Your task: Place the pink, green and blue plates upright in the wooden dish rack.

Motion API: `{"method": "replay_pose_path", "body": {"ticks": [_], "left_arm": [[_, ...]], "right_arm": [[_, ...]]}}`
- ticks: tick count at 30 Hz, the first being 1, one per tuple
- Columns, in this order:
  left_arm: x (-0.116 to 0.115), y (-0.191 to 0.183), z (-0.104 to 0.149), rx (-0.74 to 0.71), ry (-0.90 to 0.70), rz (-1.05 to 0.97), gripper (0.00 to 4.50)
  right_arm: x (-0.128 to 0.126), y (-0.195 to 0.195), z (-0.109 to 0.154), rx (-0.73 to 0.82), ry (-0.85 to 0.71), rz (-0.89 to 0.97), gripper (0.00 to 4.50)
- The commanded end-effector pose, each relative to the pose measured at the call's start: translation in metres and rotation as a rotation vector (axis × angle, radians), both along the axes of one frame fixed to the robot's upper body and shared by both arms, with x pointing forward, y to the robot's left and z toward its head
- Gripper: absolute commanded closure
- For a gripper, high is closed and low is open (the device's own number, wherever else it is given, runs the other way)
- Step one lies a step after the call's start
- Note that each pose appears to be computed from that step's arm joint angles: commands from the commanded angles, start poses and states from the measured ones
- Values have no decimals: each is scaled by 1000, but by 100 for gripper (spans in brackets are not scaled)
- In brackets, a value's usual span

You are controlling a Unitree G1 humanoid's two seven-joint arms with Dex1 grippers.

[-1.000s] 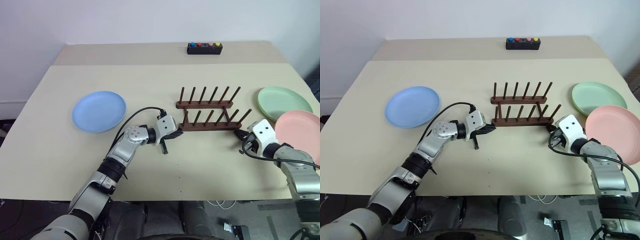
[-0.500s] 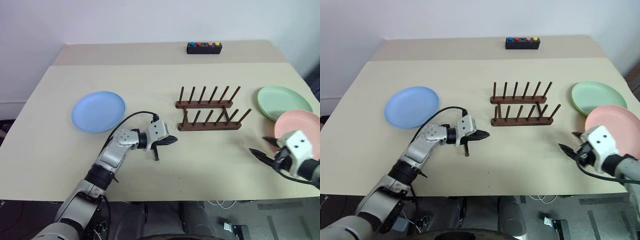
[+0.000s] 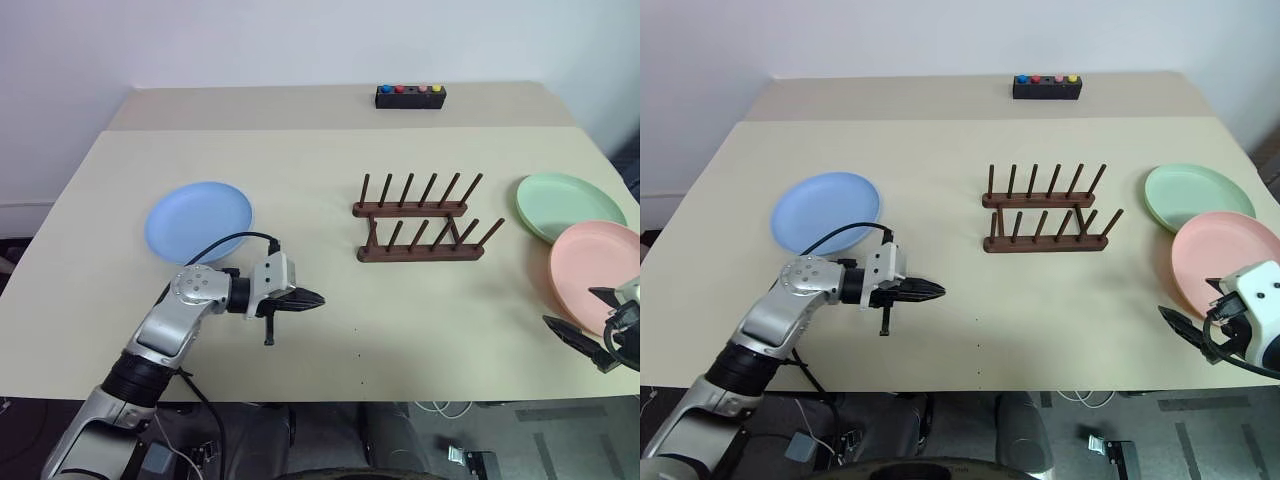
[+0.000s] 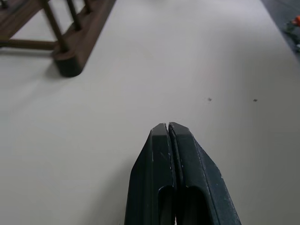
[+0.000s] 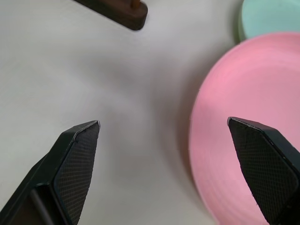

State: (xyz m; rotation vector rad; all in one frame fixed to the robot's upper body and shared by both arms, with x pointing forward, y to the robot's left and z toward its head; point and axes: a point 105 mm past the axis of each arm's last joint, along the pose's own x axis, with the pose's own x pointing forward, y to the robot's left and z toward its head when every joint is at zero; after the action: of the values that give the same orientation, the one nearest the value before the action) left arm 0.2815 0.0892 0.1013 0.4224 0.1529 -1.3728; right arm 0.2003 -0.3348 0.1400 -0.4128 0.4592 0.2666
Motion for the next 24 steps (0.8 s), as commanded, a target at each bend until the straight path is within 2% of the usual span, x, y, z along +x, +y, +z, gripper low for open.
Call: {"method": "replay_pose_path", "body": {"ticks": [1,9,15,21,24], "left_arm": [[-1,12,16,-32,-31,35,450],[-12,31,26,-29,-45,51,450],[-21,30,30,-16,-56,8,450],[-20,25,27,-10,-53,4,450],[-20,21,26,-15,-56,-1,450]], "right_arm": [[-1,5,13,-26,-48,14,4],[-5,15,13,-20,-32,5,4],[-2,10,8,-18,11,-81,4],[10,-12,-9,-45,33,-233,4],[19,-17,-25,-114,46,-250,4]]}}
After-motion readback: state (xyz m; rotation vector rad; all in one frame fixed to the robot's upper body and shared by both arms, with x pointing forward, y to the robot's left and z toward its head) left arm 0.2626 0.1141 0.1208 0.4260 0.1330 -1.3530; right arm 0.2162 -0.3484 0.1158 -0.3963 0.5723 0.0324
